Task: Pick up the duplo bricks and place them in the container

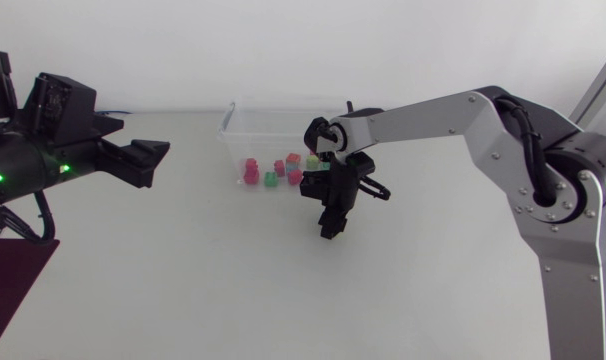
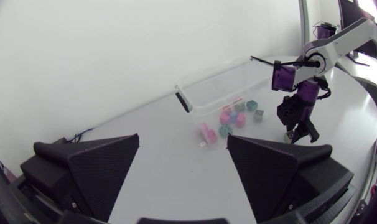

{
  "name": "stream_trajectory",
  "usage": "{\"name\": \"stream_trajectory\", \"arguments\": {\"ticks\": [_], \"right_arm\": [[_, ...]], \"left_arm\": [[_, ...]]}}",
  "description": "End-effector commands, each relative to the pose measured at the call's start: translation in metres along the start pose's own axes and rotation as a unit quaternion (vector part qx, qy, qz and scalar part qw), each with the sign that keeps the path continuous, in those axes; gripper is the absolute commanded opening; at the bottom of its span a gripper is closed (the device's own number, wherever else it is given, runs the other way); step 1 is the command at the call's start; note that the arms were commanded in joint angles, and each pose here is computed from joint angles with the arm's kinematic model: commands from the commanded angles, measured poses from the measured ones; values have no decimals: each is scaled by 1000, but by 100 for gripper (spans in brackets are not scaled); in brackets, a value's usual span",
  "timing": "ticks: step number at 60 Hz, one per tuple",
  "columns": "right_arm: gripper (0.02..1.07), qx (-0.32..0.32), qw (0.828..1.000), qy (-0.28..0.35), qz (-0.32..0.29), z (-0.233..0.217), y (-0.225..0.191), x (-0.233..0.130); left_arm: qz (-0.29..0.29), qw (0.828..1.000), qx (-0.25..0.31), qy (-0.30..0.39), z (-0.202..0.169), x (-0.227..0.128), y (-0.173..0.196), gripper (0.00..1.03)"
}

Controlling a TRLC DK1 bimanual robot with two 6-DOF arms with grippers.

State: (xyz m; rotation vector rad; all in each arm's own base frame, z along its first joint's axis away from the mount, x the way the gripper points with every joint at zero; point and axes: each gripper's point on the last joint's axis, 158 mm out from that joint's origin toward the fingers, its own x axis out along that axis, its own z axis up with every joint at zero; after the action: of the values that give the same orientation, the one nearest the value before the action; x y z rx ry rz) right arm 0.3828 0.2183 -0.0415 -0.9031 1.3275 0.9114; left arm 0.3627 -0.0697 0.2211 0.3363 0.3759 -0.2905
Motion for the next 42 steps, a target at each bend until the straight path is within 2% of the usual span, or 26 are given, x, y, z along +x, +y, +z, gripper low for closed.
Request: {"name": "stream_trajectory", "arguments": {"ticks": [1,10,16,25,31,42], "right_arm": [[23,-13,1000,-2,2,-7,4,-6],[22,-8,999,-32,-17,-7,11,-29],[22,-4,997,-69,-29,-4,18,-58],[22,12,990,-126,-56,3,19,-97],[22,26,984,-161,-78,9,14,-120],[22,63,955,-257,-131,28,-5,-175]], "left_arm": [[24,999,-29,8,-17,-3,10,99],[54,997,-53,5,-35,-12,24,99],[94,994,-50,-18,-39,-25,36,99],[116,992,-53,-15,-52,-33,45,99],[126,991,-52,-12,-63,-35,47,99],[143,989,-32,-14,-75,-42,47,99]]}}
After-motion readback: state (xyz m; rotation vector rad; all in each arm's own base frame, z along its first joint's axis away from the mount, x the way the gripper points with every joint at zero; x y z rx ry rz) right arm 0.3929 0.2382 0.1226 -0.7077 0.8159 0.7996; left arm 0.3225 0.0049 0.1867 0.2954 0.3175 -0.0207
